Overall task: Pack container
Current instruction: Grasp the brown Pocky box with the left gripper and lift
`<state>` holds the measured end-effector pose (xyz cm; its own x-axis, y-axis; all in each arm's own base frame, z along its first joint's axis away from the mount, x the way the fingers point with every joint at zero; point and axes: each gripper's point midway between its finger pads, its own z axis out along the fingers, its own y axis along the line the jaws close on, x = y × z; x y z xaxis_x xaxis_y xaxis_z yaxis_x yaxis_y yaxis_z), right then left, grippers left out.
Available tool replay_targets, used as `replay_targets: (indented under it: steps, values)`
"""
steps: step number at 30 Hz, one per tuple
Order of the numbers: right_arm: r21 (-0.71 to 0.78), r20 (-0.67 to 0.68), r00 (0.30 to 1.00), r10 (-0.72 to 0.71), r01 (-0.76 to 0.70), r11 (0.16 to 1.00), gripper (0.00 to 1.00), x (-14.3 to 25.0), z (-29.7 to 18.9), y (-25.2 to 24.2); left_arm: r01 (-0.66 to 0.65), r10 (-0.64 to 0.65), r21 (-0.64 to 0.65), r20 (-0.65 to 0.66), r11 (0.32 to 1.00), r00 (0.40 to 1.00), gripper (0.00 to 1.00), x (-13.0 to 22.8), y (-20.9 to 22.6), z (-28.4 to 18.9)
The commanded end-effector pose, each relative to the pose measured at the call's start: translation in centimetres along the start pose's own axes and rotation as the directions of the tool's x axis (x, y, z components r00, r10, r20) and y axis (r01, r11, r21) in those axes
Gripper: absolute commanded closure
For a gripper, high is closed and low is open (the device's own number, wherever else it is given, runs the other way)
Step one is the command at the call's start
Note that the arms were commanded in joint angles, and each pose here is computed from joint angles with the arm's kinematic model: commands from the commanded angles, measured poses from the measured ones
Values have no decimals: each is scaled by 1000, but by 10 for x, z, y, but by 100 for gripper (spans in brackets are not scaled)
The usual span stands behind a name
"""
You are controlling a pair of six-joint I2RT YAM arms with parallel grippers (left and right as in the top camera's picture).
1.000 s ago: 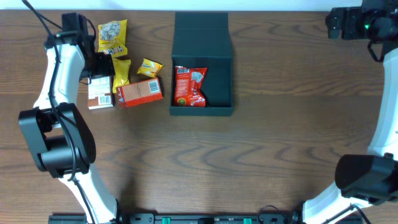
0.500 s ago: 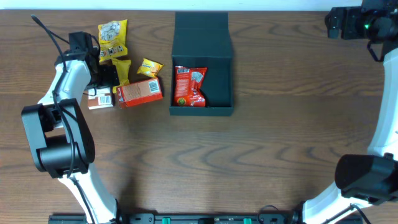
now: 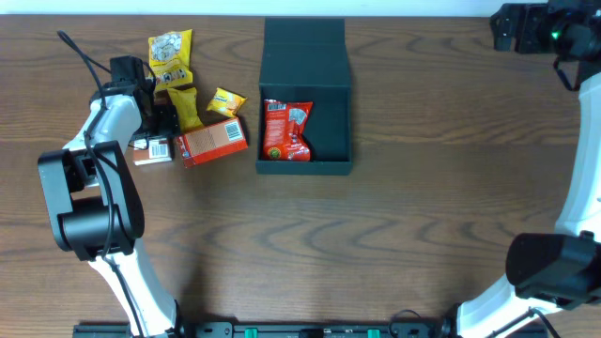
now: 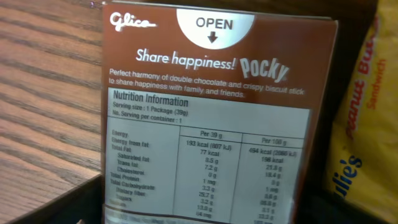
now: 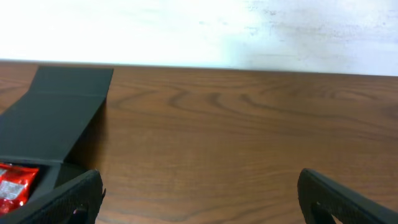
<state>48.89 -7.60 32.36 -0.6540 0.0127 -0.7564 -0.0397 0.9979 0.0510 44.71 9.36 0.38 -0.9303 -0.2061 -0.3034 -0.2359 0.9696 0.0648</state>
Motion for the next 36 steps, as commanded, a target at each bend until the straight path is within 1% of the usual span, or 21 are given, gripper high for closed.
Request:
replay_targets:
  steps: [1, 3, 5, 7, 10, 14, 17, 19, 22, 25, 27, 31, 34, 36]
  values:
    - [-21, -9, 1000, 27, -28, 999, 1, 3, 5, 2, -3, 3, -3, -27, 1000, 1000, 34, 8, 3, 8]
    - [-25, -9, 1000, 29, -29, 999, 1, 3, 5, 2, 2, -2, -4, -27, 1000, 1000, 41, 7, 3, 8]
    - [-24, -9, 999, 33, -33, 999, 1, 3, 5, 2, 10, -10, -11, -21, 1000, 1000, 44, 4, 4, 5]
    - [-24, -8, 999, 33, -33, 999, 1, 3, 5, 2, 14, -14, -16, -3, 1000, 1000, 44, -5, 5, -1]
    - [-23, -1, 1000, 31, -31, 999, 1, 1, 5, 2, 17, -16, -43, 24, 999, 1000, 44, -28, 11, -23]
    - [-22, 7, 1000, 29, -29, 999, 1, -1, 5, 1, 25, -19, -80, 68, 996, 998, 44, -63, 21, -70]
    - [-21, 12, 1000, 26, -26, 999, 1, -2, 5, 1, 41, -35, -60, 95, 997, 995, 45, -79, 14, -99]
    - [-20, 17, 1000, 25, -25, 999, 1, -3, 5, 1, 52, -49, -23, 109, 998, 993, 45, -86, 1, -115]
    - [-10, 24, 999, 25, -25, 1000, 1, -5, 4, -2, 27, -38, 86, 124, 996, 992, 47, -92, -39, -134]
    - [37, 19, 1000, 25, -26, 999, 1, -4, 4, -10, -21, 2, 154, 125, 988, 992, 47, -87, -89, -141]
    - [66, 17, 1000, 25, -26, 997, 1, -3, 4, -15, -49, 27, 174, 124, 984, 992, 47, -80, -116, -145]
    - [81, 20, 999, 34, -36, 996, 1, -3, 2, -23, -130, 103, 227, 130, 965, 986, 47, -57, -190, -158]
    - [95, 26, 998, 50, -52, 994, 1, -3, 0, -33, -191, 159, 272, 135, 943, 978, 46, -28, -251, -172]
    - [103, 27, 998, 56, -59, 993, 1, -2, -1, -38, -235, 202, 286, 141, 929, 969, 45, -12, -280, -175]
